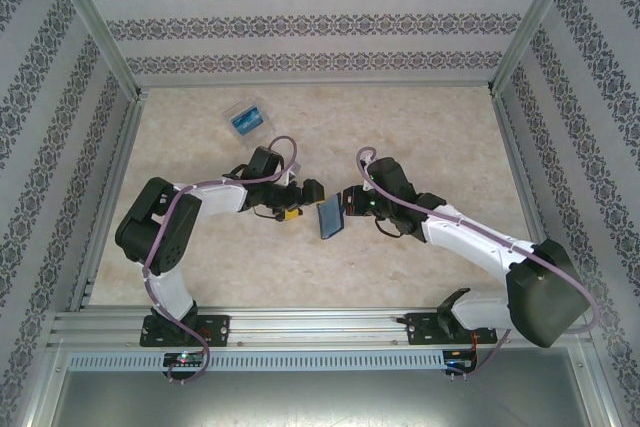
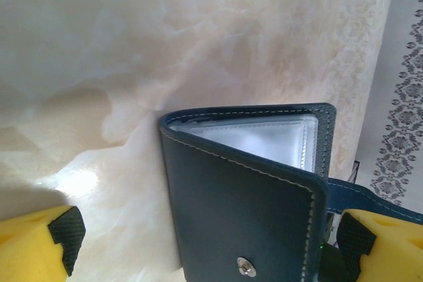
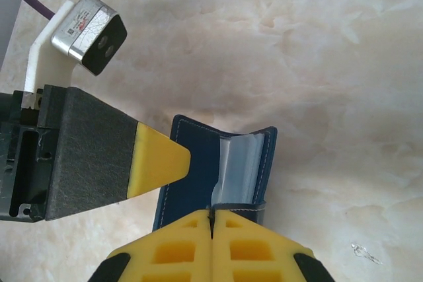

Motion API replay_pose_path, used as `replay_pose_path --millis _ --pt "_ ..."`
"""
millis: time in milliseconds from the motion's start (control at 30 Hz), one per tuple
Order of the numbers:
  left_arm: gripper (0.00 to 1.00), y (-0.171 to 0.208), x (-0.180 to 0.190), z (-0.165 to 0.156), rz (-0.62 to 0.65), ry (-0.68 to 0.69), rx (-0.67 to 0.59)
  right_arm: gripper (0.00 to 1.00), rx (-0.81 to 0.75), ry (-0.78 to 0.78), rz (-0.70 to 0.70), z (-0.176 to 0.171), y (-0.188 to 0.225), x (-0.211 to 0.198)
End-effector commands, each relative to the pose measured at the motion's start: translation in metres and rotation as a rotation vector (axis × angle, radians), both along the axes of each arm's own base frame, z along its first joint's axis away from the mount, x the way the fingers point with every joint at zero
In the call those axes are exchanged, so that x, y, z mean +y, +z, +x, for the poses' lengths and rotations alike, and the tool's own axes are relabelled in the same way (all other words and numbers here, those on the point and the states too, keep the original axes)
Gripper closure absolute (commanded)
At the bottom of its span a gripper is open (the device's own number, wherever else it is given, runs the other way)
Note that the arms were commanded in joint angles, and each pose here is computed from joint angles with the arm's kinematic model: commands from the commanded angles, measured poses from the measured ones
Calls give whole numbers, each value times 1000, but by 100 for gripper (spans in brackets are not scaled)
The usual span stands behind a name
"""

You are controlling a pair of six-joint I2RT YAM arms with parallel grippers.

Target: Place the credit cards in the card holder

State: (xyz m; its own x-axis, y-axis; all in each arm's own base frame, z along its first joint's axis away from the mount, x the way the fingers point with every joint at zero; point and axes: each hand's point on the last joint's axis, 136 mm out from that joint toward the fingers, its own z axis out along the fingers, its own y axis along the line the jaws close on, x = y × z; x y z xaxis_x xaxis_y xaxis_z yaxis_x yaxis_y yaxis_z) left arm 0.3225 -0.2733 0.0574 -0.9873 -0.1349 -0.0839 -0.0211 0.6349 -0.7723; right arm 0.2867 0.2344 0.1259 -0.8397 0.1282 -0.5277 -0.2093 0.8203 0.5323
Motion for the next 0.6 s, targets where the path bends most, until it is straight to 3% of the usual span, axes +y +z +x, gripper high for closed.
replay_pose_path --millis 0,67,200,367,467,567 --pt "7 -13 10 2 86 1 6 100 -10 5 27 6 10 9" --pt "20 -17 18 0 142 3 11 100 -8 -5 13 7 8 5" --pt "54 -19 29 -4 205 2 2 97 16 -66 -37 9 -4 -12" --pt "65 -20 29 -6 206 -10 3 84 57 -118 -80 10 -23 -32" --pt "86 -22 26 -6 191 -18 8 58 125 -128 -85 7 -30 -36" --pt "90 -22 23 -5 178 -20 12 52 204 -101 -48 0 -20 -26"
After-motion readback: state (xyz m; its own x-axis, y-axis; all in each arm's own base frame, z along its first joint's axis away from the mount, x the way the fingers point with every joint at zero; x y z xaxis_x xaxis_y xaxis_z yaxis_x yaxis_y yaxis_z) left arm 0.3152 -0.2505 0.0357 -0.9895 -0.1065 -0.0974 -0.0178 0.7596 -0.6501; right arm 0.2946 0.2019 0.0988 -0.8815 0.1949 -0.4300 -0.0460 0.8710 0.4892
